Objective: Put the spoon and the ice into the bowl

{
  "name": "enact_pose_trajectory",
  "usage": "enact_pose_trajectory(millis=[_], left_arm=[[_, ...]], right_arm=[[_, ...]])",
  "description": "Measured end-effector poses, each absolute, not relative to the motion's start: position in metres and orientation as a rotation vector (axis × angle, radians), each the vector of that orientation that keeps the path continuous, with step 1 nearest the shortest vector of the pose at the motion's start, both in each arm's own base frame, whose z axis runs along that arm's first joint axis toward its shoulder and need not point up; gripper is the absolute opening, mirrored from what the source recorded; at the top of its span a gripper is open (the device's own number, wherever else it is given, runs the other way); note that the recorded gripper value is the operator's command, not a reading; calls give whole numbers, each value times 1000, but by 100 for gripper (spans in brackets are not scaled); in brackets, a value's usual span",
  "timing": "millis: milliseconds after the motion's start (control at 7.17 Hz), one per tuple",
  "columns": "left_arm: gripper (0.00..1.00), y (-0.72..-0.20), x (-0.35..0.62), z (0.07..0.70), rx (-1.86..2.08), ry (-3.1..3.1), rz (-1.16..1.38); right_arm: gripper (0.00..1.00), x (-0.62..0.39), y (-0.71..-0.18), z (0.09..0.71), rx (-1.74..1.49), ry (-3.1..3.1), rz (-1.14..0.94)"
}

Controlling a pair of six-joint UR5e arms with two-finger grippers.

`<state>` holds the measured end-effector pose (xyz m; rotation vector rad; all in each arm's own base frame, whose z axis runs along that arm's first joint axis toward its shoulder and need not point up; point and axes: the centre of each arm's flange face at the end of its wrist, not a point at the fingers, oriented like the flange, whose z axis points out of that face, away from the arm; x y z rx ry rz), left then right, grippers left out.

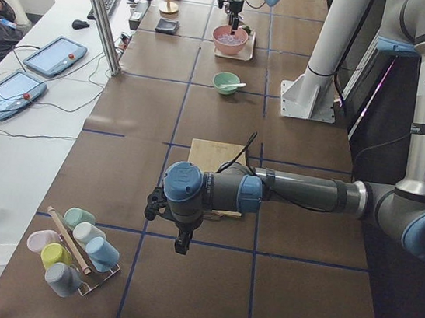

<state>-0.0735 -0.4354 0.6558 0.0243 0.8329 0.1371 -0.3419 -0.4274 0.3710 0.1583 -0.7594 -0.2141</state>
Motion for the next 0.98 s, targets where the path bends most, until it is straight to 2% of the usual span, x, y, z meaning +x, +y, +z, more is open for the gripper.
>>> enact_pose_trajectory(millis=[418, 558, 697, 836, 976], left_arm=[[100, -435, -74, 656, 23, 834, 136], [100, -435, -74, 656, 24, 834, 137], [100, -435, -74, 657, 24, 834, 137], [100, -434, -74, 656, 25, 834, 138], [100, -434, -74, 656, 25, 834, 139]], right_arm=[[90, -362, -425, 386, 138, -749, -243], [68, -365, -423, 387, 135, -749, -249], [35, -367, -422, 387, 133, -749, -253], [19, -369, -421, 387, 133, -750, -258], [10, -369, -421, 386, 134, -752, -261]])
